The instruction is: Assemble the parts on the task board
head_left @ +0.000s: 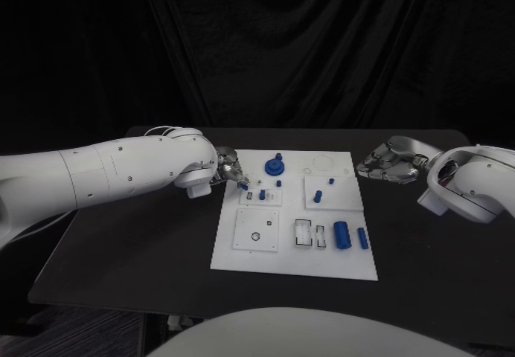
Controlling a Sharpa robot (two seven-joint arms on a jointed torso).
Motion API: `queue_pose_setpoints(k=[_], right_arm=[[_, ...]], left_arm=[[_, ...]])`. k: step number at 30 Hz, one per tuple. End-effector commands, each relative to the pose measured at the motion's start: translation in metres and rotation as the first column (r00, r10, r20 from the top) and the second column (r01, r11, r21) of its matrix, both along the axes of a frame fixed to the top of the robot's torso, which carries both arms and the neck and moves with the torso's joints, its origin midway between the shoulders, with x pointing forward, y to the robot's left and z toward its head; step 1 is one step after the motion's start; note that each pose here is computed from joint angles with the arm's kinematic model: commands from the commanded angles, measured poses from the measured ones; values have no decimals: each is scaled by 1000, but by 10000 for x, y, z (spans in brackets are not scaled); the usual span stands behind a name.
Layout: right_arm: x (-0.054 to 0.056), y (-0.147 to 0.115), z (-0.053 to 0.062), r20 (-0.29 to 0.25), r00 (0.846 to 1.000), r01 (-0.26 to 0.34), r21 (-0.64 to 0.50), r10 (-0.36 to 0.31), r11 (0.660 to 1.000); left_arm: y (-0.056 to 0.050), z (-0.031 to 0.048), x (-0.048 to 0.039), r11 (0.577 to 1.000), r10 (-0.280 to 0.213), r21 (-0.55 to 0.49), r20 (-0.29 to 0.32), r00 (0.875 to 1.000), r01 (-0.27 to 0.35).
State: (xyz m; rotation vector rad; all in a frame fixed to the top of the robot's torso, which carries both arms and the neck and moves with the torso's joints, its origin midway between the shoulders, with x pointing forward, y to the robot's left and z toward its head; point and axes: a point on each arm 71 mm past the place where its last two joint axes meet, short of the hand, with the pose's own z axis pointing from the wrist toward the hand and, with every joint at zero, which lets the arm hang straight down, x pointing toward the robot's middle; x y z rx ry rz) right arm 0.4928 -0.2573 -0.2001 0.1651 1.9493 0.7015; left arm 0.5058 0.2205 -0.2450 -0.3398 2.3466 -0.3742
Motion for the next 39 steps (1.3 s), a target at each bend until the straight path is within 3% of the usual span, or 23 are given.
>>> queue_pose_setpoints(k=[1,10,19,39], right_arm=[[-8,-11,-14,-6,1000,11,-10,-11,1000],[-15,-11,-21,-9,1000,9,-9,-9,1000],[-23,-11,-24,-12,1000,6,-10,-6,1000],[-23,1,-38,-19,1000,2,-12,-2,1000]], left_arm=[[-39,10,-20,1000,17,-24,12,1000,-16],[-110,12,-29,999,0,-36,17,1000,0],[-115,-3,-16,999,15,-32,22,1000,-14],[-93,-172,-80,999,33,-38,8,999,-33]])
